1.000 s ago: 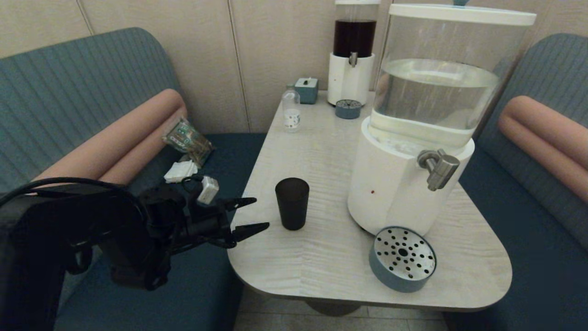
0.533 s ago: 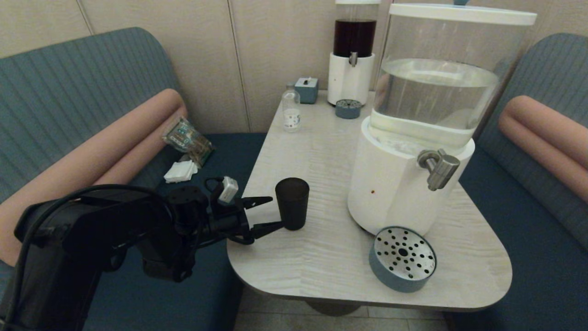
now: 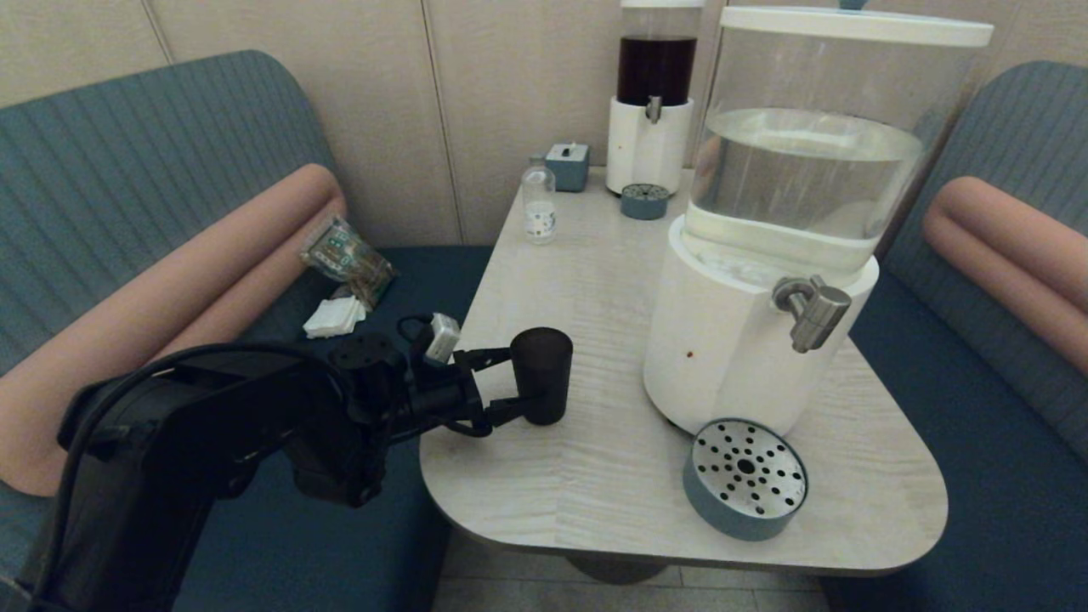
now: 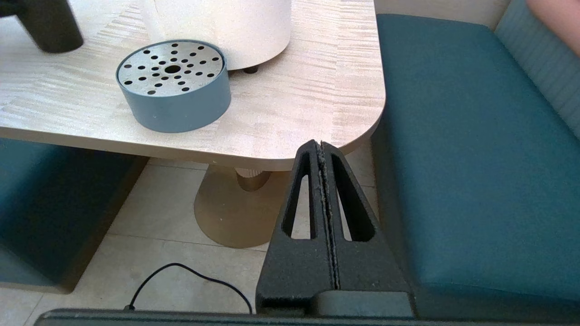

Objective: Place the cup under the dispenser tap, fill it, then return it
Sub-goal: Pick up the cup

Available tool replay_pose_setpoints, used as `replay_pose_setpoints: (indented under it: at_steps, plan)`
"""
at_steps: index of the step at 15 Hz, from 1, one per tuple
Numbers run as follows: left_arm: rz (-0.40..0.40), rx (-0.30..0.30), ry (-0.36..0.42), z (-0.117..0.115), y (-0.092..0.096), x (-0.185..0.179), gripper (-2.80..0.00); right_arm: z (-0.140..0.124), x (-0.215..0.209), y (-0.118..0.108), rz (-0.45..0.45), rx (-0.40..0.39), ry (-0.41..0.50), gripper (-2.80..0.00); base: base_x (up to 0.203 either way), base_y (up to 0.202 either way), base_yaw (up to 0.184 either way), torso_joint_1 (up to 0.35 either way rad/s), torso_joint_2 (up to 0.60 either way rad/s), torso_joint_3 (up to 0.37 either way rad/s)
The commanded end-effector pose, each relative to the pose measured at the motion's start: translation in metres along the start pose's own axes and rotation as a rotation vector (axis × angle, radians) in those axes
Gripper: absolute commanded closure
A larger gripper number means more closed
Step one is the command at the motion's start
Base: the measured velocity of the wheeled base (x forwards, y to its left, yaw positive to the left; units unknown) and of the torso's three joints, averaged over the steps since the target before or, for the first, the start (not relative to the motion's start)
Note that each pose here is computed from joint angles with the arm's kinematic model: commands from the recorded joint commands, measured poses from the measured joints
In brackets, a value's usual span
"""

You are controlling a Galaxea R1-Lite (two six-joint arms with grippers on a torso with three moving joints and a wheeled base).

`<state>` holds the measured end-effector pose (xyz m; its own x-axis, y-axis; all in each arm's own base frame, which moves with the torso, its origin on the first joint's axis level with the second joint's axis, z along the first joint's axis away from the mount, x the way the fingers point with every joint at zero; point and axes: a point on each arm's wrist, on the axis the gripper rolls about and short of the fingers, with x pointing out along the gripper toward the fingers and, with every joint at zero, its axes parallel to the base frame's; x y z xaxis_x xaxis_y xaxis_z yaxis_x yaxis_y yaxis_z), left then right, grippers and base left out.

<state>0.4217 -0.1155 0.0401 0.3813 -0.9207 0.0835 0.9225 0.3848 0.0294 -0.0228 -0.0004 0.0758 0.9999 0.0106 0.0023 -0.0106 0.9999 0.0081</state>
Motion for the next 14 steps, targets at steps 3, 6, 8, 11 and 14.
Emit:
replay_pose_setpoints:
  at_steps: [3,6,8,11,14]
  plan:
    - [0.019,0.019,-0.028,-0.002,0.001,0.015,-2.8,0.0,0.0,0.0,0.0,0.0,-0.004,0.0,0.0,0.0,0.0,0.0,0.0,0.0]
    - [0.053,0.034,-0.044,-0.002,0.006,0.018,-2.8,0.0,0.0,0.0,0.0,0.0,-0.002,0.0,0.0,0.0,0.0,0.0,0.0,0.0]
    - [0.061,0.028,-0.04,-0.007,0.007,0.019,-2.8,0.0,0.0,0.0,0.0,0.0,-0.002,0.0,0.0,0.0,0.0,0.0,0.0,0.0]
    - [0.079,0.03,-0.044,-0.007,0.007,0.02,-2.8,0.0,0.0,0.0,0.0,0.0,-0.003,0.0,0.0,0.0,0.0,0.0,0.0,0.0]
    - [0.073,0.016,-0.046,-0.006,0.004,0.024,0.0,0.0,0.0,0.0,0.0,0.0,-0.002,0.0,0.0,0.0,0.0,0.0,0.0,0.0]
